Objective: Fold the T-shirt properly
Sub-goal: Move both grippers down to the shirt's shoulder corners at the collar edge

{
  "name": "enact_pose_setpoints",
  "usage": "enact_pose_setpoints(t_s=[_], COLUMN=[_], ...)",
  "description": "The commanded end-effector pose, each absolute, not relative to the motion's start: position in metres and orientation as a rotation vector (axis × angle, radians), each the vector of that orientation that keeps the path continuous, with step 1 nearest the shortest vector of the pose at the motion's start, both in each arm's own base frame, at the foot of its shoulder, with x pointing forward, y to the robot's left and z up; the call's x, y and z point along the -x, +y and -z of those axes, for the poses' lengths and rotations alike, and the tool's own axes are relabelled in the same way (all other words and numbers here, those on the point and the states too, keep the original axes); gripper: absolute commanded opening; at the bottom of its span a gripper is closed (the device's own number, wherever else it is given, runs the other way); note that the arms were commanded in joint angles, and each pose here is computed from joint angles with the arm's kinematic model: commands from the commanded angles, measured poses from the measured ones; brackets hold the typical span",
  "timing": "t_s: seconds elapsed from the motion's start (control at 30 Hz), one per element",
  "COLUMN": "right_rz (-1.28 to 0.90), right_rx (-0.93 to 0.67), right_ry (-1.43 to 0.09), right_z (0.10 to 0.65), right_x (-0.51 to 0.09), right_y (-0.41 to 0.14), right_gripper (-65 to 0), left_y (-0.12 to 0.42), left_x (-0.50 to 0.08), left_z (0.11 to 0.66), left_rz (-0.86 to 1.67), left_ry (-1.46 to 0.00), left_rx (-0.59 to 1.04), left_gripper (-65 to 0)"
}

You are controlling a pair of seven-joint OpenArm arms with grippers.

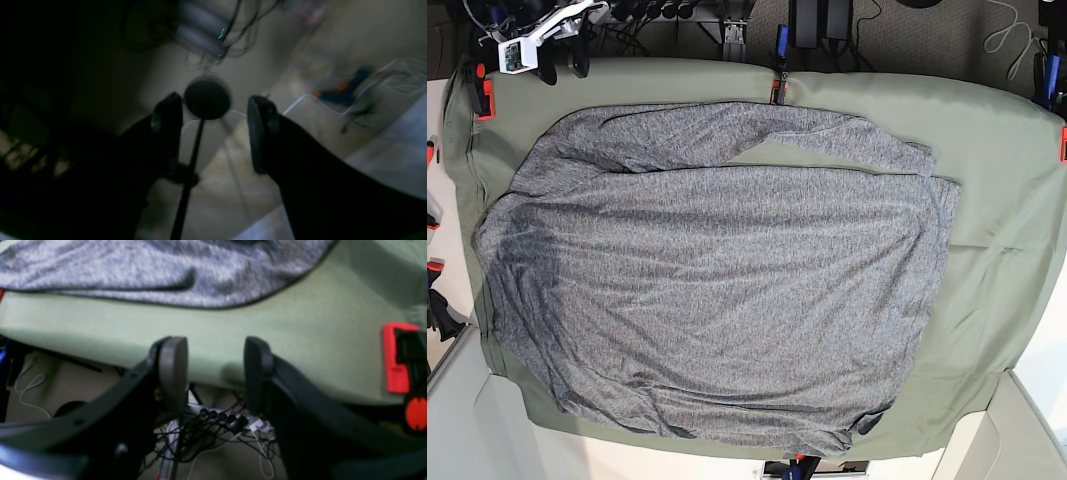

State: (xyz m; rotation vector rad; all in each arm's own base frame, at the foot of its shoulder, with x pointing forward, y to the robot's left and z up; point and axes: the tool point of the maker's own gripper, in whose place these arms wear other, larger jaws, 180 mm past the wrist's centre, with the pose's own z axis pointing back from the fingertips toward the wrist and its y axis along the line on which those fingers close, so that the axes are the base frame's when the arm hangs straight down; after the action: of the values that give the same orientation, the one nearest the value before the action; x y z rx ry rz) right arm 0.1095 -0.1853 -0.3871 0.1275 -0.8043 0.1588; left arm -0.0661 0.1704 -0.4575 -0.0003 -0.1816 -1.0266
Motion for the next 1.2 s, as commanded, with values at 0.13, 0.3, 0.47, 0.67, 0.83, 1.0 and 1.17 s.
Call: enact_pose_setpoints(t_s=[0.13,0.3,0.47,0.67,0.83,1.0,1.17], right_rz=[-0.158,-0.152,-0.149,-0.143,-0.087,-0.069,-0.056], right_rx=[-0.109,-0.082,-0.063,-0.048,0.020,0.047,0.061], right_ry=[-0.850,-0.859,-0.881,-0.900,-0.911,-0.935,-0.955], right_z=[0.377,0.374,0.370,0.368,0.368,0.367,0.370], right_x=[-0.120,-0.123,-0.130,-0.145,-0.156,-0.172,-0.187], right_y=[-0.193,-0.202,-0.208,-0.211,-0.224,-0.229,-0.236], right_gripper=[-37.1,-37.1,-37.1,-37.0,-24.9,-20.3,-20.3], left_y=[0.203,0.241,0.254,0.244,0.248,0.248,0.254], left_x=[0.053,0.027,-0.005,-0.068,-0.097,-0.124,-0.142], left_z=[0.449,0.437,0.422,0.373,0.353,0.348,0.352], left_rz=[1.012,0.971,0.855,0.805,0.742,0.680,0.626], left_ry=[-0.199,-0.222,-0.312,-0.517,-0.609,-0.685,-0.718], left_rx=[-0.094,-0.201,-0.160,-0.167,-0.138,-0.119,-0.099], left_gripper=[-31.5,-31.5,-31.5,-31.4,-31.4,-31.4,-30.5])
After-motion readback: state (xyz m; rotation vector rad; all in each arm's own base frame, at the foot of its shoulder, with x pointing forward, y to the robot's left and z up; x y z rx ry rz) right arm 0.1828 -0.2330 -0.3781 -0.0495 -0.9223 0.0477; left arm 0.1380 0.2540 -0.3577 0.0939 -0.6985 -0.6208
